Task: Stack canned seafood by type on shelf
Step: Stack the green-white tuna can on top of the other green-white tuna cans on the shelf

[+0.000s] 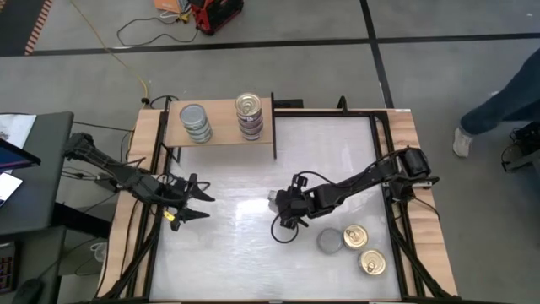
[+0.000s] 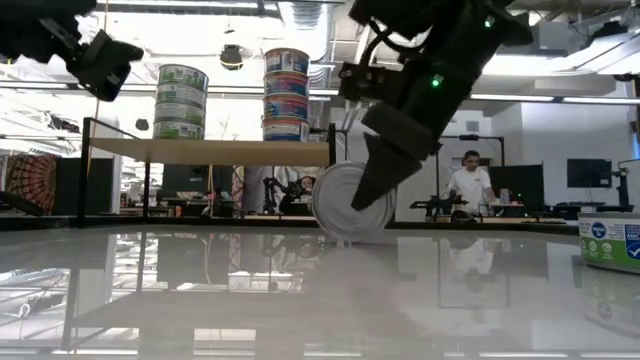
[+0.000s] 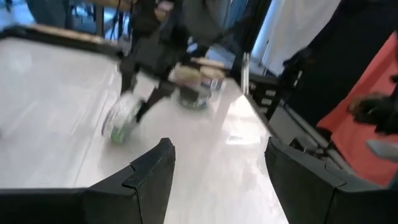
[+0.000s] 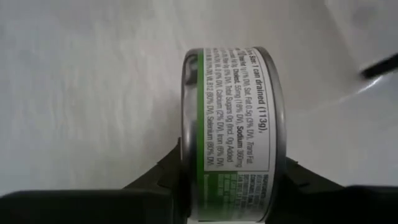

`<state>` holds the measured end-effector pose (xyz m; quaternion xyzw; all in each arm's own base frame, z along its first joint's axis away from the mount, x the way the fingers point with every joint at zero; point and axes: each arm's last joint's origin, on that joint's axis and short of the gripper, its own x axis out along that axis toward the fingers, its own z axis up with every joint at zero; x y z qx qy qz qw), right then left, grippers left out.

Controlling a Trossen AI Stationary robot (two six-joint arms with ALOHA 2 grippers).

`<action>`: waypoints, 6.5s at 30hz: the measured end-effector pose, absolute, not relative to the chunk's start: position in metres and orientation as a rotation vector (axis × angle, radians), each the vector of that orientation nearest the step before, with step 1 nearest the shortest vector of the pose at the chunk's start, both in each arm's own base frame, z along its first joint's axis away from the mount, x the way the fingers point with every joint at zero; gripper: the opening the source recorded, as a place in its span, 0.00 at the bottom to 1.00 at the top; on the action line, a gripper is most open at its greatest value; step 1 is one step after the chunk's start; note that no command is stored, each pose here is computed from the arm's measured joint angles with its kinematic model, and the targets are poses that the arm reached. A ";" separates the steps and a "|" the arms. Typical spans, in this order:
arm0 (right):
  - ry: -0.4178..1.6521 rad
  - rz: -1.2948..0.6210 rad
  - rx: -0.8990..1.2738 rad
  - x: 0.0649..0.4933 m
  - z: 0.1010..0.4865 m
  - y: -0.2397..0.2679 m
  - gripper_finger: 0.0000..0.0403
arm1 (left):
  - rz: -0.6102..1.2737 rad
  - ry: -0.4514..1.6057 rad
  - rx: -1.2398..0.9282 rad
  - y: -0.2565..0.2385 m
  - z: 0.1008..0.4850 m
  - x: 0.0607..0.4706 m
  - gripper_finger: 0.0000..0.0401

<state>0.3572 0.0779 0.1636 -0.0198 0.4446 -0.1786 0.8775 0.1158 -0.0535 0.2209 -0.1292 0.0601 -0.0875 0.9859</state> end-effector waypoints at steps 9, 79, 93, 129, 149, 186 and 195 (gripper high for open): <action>0.639 -0.218 -0.370 0.384 0.215 0.117 0.43 | -0.131 0.204 -0.045 -0.066 0.230 0.140 0.60; 0.482 -0.423 -0.586 0.366 0.311 0.154 0.84 | 0.792 0.310 0.688 -0.082 0.325 0.141 0.35; 0.623 -0.541 -0.517 0.357 0.273 0.093 0.80 | 0.983 0.386 0.702 -0.031 0.381 0.121 0.35; 0.374 -0.429 -0.486 0.313 0.296 0.018 0.80 | 0.615 0.528 0.962 -0.011 0.409 0.091 0.35; 0.293 -0.406 -0.438 0.318 0.302 0.008 0.80 | 0.807 0.850 0.960 0.029 0.385 0.104 0.35; 0.304 -0.386 -0.419 0.317 0.300 0.013 0.80 | 0.866 1.163 1.000 0.071 0.373 0.130 0.42; 0.302 -0.392 -0.410 0.317 0.300 0.012 0.80 | 0.811 1.211 1.030 0.069 0.369 0.129 0.55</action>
